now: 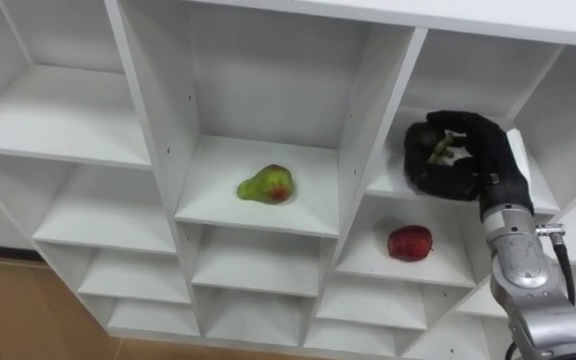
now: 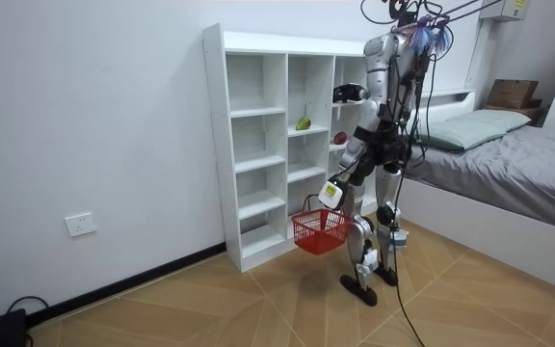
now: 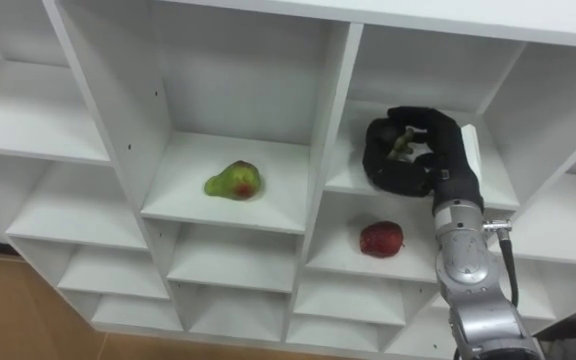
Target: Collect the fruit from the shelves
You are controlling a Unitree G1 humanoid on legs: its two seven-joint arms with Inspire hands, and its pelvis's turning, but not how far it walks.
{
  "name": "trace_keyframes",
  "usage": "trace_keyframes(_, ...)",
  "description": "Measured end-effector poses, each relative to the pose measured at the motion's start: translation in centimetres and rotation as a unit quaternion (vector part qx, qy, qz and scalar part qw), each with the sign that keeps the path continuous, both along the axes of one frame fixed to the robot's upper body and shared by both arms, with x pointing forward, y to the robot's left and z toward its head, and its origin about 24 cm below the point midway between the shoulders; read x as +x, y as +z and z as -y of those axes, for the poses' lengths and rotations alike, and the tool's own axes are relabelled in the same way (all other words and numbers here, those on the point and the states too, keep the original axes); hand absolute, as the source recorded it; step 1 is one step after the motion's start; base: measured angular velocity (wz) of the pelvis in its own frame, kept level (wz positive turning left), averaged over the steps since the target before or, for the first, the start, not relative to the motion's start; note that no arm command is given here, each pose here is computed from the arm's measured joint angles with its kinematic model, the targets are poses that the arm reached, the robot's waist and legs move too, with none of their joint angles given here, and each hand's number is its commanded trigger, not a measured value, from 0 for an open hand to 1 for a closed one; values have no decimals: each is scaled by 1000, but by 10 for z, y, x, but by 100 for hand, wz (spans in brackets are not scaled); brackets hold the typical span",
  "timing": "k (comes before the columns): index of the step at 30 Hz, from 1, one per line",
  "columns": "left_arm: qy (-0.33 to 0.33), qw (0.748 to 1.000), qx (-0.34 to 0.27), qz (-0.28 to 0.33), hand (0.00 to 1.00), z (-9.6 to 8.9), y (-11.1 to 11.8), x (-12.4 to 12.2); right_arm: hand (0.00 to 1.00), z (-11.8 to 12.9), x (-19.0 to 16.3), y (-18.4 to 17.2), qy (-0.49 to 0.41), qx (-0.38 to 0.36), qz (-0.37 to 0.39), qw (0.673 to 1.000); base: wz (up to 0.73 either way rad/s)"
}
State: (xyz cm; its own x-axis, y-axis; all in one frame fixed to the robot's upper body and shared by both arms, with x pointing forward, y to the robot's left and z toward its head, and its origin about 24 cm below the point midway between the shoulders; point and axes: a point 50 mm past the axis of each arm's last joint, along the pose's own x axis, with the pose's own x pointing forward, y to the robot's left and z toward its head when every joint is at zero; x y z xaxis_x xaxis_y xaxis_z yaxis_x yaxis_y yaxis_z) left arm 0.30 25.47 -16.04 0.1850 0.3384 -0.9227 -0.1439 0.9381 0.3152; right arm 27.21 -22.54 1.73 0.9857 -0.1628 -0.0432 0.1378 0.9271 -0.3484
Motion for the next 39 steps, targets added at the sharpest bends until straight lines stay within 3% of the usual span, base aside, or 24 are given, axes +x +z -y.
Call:
trace_keyframes(9, -3, 1000, 0, 14, 100, 0, 1, 9, 100, -3, 1, 3, 8, -2, 6, 1000, 0)
trace_keyframes(19, -37, 992, -13, 122, 100, 8, 9, 65, 100, -11, -6, 8, 31, -33, 22, 999, -1)
trace_keyframes(32, -83, 975, -58, 196, 100, 36, 19, 108, 100, -19, -17, 9, 37, -20, 35, 999, -4)
trace_keyframes(39, -87, 953, -92, 273, 100, 45, 36, 136, 100, -21, -17, 9, 43, -44, 36, 997, -11)
